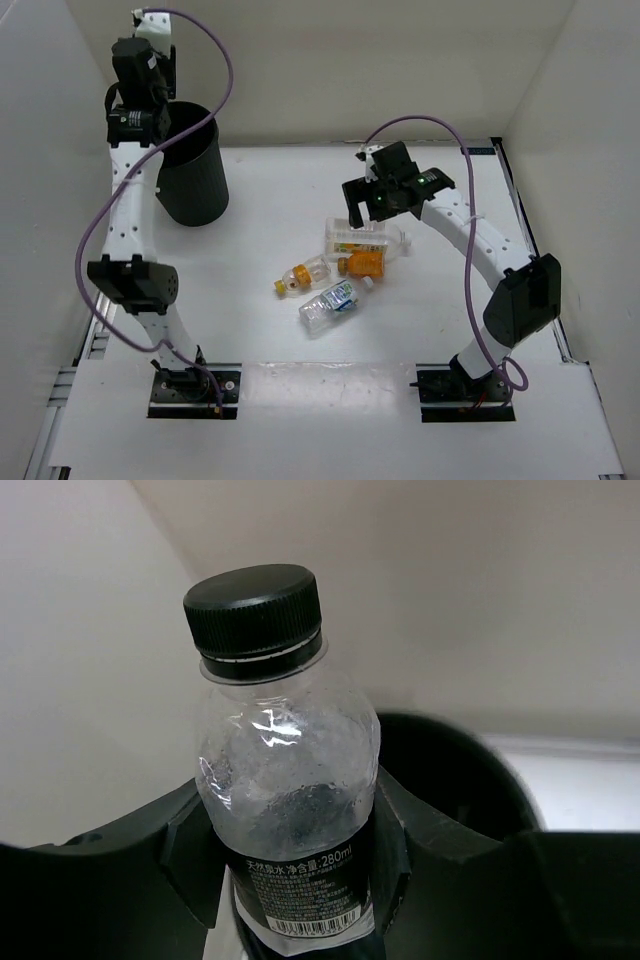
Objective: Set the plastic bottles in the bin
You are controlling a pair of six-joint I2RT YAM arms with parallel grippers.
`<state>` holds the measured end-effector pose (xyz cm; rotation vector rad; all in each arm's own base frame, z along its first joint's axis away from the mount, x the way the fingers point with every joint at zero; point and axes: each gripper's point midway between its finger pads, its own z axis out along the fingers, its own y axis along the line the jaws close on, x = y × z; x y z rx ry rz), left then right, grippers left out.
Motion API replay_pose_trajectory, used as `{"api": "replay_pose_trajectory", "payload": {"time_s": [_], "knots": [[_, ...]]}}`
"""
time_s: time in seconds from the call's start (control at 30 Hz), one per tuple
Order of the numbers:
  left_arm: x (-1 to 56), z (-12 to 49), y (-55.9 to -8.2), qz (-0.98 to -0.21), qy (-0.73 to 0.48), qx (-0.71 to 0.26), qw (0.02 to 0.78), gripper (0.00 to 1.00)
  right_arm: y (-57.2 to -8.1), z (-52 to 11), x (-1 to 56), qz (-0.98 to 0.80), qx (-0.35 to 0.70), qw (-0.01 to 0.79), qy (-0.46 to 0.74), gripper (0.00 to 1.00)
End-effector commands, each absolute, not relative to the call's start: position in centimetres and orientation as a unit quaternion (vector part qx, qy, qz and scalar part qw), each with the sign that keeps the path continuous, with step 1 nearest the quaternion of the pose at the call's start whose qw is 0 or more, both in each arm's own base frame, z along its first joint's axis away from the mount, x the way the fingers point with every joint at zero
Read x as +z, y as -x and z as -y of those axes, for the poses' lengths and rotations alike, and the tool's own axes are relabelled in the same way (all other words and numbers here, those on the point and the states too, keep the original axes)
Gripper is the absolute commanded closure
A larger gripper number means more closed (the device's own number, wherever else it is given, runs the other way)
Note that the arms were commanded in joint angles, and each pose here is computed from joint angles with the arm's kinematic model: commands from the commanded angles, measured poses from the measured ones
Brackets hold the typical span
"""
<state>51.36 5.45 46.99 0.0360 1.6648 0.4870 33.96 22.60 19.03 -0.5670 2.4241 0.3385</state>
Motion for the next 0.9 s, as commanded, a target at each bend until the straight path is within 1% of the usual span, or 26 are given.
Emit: {"api": "replay_pose_trajectory", "payload": {"time_s": [0.0, 0.03, 0.07, 0.1, 0.2, 0.23, 0.3, 0.33, 0.47, 0.53, 0.67, 0.77, 0.8, 0.87], "knots": [[40.6, -6.8, -52.8, -0.784, -0.021, 0.168, 0.597, 0.62, -34.2, -22.8, 20.2, -0.916, 0.119, 0.322, 0.209, 0.0], [39.6, -6.4, -53.0, -0.791, -0.03, 0.158, 0.591, 0.56, -34.2, -22.8, 20.2, -0.916, 0.119, 0.322, 0.209, 0.0], [38.6, -6.7, -53.1, -0.797, -0.032, 0.154, 0.583, 0.49, -34.1, -22.8, 20.2, -0.917, 0.121, 0.321, 0.203, 0.0], [37.7, -6.7, -52.9, -0.804, -0.037, 0.156, 0.573, 0.34, -34.1, -22.5, 20.1, -0.919, 0.115, 0.319, 0.201, 0.0], [35.8, -7.0, -52.8, -0.816, -0.039, 0.162, 0.554, 0.19, -33.8, -22.5, 20.3, -0.923, 0.121, 0.316, 0.181, 0.0], [36.3, -7.5, -52.4, -0.813, -0.034, 0.165, 0.557, 0.12, -33.8, -22.6, 20.3, -0.924, 0.123, 0.316, 0.176, 0.0], [35.6, -7.9, -52.1, -0.82, -0.035, 0.162, 0.548, 0.07, -33.6, -22.5, 20.2, -0.93, 0.125, 0.31, 0.151, 0.0], [36.1, -7.9, -51.8, -0.817, -0.034, 0.163, 0.552, 0.01, -33.7, -22.4, 20.2, -0.932, 0.123, 0.311, 0.14, 0.0], [36.0, -7.6, -51.0, -0.82, -0.035, 0.155, 0.55, 0.01, -32.5, -22.1, 18.5, -0.94, 0.124, 0.286, 0.137, 0.0], [37.1, -7.5, -50.4, -0.813, -0.029, 0.153, 0.561, 0.01, -31.9, -22.0, 17.5, -0.94, 0.114, 0.276, 0.163, 0.0], [39.6, -8.3, -48.5, -0.799, 0.007, 0.171, 0.576, 0.01, -29.2, -21.5, 14.5, -0.954, 0.082, 0.214, 0.195, 0.0], [41.9, -7.1, -46.7, -0.785, 0.003, 0.169, 0.596, 0.01, -28.2, -21.3, 14.1, -0.965, 0.08, 0.2, 0.149, 0.0], [42.3, -6.5, -46.2, -0.782, -0.009, 0.164, 0.601, 0.01, -27.5, -21.2, 13.5, -0.973, 0.083, 0.188, 0.109, 0.0], [42.9, -4.4, -44.7, -0.777, -0.036, 0.144, 0.611, 0.01, -26.9, -20.7, 13.9, -0.975, 0.088, 0.196, 0.052, 0.0]]}}
